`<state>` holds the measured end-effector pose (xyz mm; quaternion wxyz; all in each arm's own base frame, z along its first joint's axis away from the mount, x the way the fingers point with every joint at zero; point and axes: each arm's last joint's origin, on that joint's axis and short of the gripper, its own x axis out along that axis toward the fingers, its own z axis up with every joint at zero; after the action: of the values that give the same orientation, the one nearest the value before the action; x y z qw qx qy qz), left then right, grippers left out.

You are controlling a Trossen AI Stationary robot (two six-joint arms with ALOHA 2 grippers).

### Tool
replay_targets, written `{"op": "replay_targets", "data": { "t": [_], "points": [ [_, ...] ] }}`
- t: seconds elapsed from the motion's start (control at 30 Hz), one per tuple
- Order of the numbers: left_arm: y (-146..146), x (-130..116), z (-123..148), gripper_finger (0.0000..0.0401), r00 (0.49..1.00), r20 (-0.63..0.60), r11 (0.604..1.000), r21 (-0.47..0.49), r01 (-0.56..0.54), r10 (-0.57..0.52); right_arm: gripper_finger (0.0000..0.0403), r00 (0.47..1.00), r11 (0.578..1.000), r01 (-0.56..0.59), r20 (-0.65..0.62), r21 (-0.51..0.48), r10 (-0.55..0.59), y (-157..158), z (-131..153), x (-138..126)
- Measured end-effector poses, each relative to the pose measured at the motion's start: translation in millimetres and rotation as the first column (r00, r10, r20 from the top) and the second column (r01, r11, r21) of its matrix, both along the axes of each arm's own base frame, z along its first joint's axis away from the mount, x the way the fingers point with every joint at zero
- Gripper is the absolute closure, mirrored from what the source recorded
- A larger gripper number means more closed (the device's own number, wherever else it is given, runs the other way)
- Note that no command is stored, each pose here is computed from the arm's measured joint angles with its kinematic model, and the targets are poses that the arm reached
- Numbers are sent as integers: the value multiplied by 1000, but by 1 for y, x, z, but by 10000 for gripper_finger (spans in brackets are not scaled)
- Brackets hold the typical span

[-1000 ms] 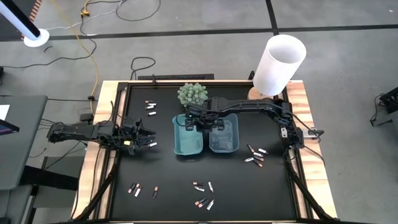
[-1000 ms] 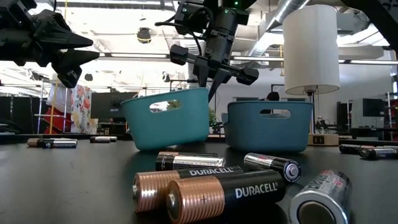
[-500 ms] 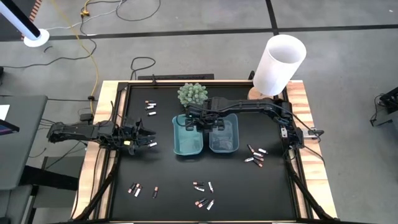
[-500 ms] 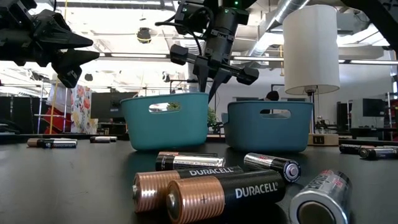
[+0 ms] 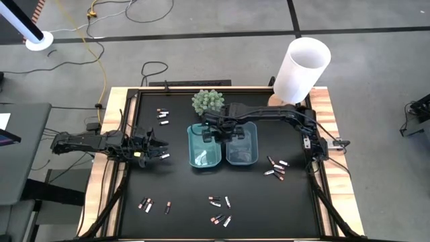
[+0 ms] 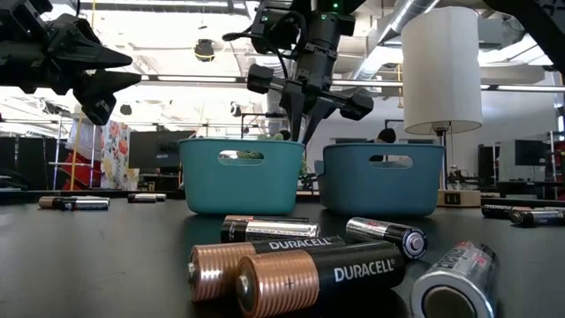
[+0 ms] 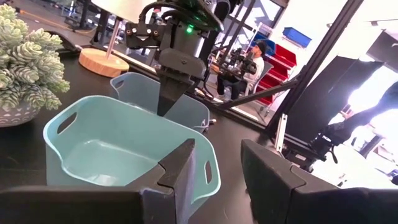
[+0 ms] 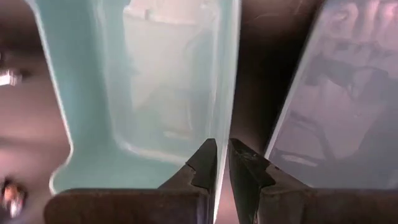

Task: Sort batteries
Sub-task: Put the black battery into the green bin

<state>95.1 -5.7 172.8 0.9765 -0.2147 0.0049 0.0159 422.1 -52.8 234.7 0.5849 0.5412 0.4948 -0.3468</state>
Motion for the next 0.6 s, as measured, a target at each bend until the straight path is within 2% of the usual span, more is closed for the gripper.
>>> {"op": "replay_targets", "data": {
  "t": [0.07,0.17,0.27,0.33,0.47,0.6],
  "points": [
    [0,0,0,276,1000,-1,1000,-6,7,-7,342,999,999,-41,15,23,40,-1,6,-2],
    [0,0,0,276,1000,-2,1000,-8,14,-14,342,991,995,-104,81,-6,104,2,27,-5],
    [0,0,0,276,1000,-2,1000,-8,14,-14,342,971,981,-170,157,-88,182,11,56,-14],
    [0,0,0,276,1000,-2,1000,-8,16,-16,342,951,959,-218,183,-180,250,20,76,-24],
    [-1,0,0,276,1000,-2,1000,-7,17,-17,342,904,855,-334,122,-397,410,56,109,-51],
    [0,0,0,276,1000,-3,999,38,18,-18,344,884,730,-405,-31,-551,467,106,117,-74]
  ]
}}
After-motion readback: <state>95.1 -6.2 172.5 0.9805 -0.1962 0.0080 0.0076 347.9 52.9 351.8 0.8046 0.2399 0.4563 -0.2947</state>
